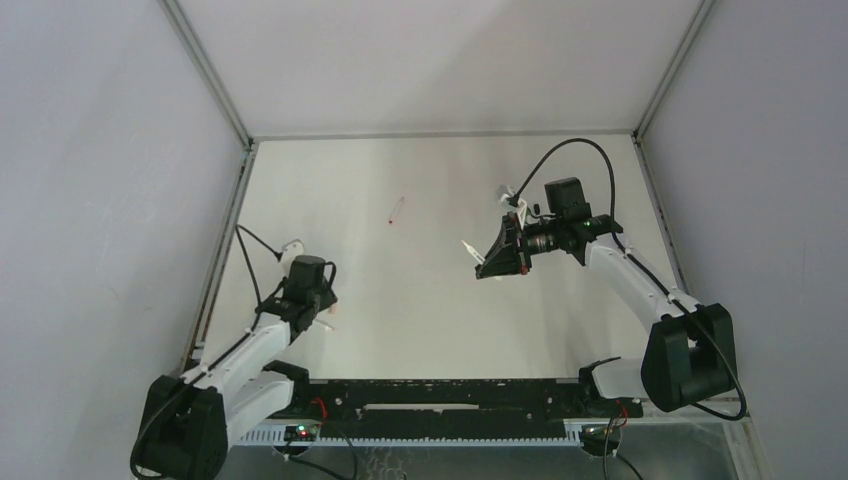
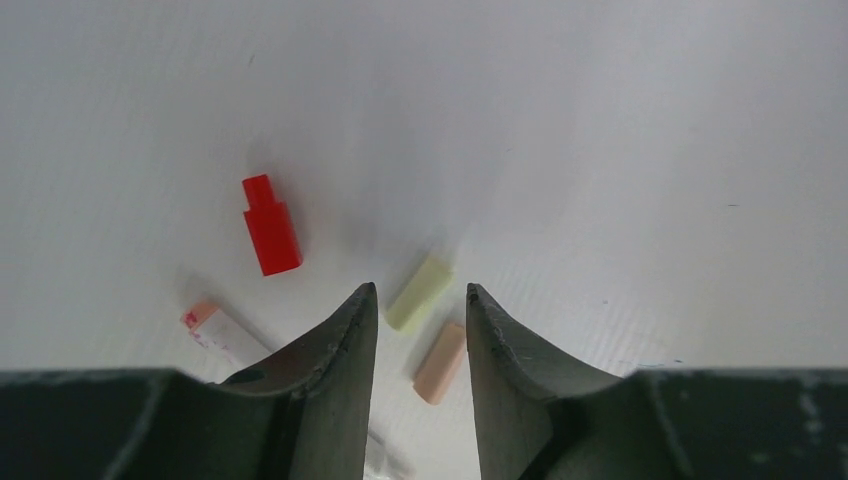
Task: Insert the pens into the pen caps
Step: Move the pen cap to the center of the board.
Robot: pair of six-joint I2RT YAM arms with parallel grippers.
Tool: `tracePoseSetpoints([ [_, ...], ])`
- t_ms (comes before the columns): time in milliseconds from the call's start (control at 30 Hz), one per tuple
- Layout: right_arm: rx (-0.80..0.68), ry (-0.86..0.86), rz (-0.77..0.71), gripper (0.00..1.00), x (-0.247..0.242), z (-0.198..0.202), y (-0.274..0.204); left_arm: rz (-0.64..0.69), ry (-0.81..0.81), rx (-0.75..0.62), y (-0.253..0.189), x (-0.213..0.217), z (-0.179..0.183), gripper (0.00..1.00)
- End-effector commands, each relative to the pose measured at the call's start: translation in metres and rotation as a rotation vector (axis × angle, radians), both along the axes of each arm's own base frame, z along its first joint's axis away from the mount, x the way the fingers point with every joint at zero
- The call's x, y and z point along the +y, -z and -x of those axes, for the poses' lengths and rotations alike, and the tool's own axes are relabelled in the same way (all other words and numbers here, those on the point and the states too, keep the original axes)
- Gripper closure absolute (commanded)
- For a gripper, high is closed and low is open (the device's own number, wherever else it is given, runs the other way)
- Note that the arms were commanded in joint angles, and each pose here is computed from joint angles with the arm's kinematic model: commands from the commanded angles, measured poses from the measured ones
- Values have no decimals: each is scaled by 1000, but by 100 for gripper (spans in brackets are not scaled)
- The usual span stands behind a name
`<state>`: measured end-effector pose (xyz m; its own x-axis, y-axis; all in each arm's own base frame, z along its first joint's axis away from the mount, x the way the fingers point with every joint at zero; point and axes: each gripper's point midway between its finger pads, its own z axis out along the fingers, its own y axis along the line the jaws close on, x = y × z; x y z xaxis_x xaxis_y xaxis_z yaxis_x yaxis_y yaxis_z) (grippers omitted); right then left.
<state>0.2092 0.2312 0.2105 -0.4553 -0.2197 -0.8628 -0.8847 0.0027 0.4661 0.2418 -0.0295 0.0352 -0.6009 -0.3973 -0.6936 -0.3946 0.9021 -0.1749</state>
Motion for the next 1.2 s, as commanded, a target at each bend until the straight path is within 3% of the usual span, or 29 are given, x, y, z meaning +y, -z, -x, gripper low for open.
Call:
tracePoseSetpoints([
  [0,-64,-9,-32,100,0,-7,-17,20,-52,12,-6,3,-8,58],
  [500,-66,-12,-39,100,-1,-5,-19,42,-46,94,8,-2,-10,63],
  [1167,-65,-22,-42,100,-1,-4,-22,71,26,153,16,-16,-15,88],
])
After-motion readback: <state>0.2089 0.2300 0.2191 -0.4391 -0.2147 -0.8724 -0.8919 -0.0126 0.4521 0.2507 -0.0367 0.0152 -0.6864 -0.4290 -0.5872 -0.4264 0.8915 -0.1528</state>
